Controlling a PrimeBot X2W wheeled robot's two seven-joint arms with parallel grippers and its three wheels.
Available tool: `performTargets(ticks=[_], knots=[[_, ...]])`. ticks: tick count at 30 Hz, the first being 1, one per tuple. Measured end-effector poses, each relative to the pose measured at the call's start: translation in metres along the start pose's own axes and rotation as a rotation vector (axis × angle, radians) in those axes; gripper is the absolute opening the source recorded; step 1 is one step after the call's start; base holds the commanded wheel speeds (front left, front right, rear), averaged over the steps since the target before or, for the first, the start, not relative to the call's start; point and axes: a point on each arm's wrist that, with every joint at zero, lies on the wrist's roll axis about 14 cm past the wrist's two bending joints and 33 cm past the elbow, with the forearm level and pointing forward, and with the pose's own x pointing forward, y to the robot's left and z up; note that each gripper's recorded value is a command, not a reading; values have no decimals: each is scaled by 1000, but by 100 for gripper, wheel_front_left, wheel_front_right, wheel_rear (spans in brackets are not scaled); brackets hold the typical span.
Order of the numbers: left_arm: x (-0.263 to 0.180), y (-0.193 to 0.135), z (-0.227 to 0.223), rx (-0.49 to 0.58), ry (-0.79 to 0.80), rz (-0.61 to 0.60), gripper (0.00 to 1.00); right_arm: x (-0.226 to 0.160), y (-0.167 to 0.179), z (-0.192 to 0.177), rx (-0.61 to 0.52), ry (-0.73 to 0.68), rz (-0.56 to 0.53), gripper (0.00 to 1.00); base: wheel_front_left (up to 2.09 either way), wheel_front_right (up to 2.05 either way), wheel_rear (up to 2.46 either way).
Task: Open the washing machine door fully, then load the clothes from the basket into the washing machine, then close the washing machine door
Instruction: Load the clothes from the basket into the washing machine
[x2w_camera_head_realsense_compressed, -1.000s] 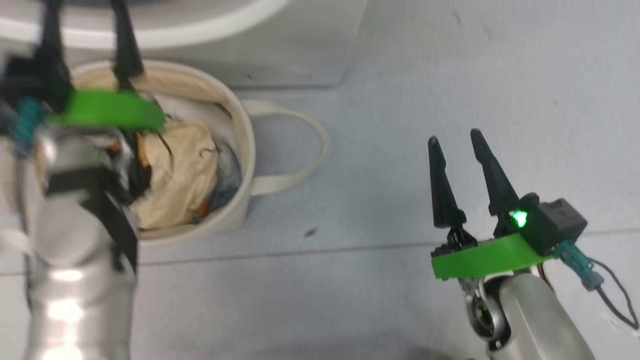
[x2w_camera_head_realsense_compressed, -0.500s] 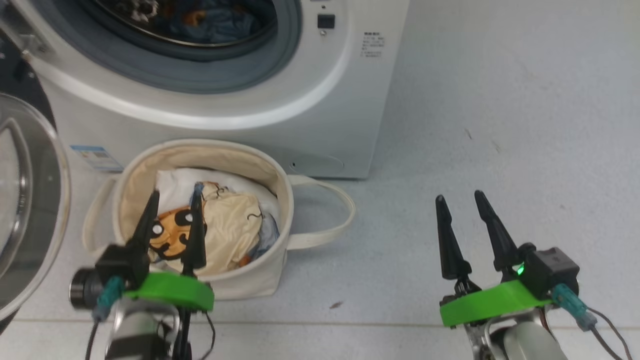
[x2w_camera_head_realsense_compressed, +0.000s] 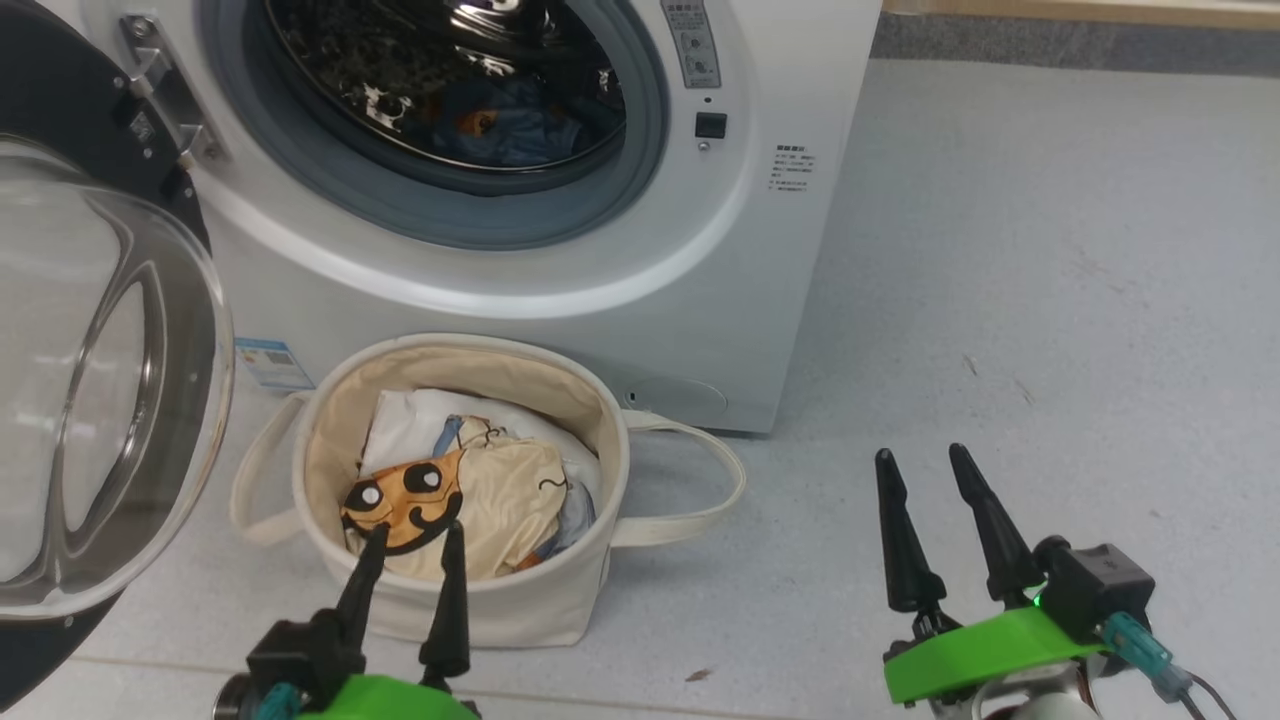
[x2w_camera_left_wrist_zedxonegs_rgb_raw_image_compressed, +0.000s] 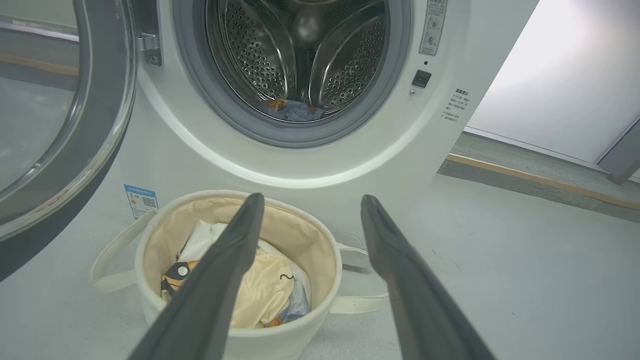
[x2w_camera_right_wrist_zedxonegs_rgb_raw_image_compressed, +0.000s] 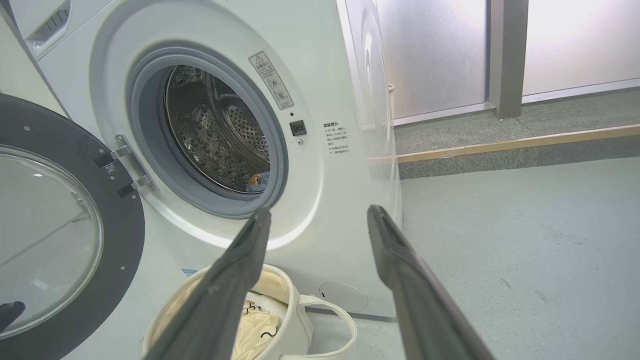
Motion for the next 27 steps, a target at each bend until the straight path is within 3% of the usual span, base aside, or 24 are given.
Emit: performTargets(ticks=[27], knots=[[-3, 0, -8, 7, 26, 16, 100, -9, 4, -11, 4, 36, 2, 100, 0, 0, 0]])
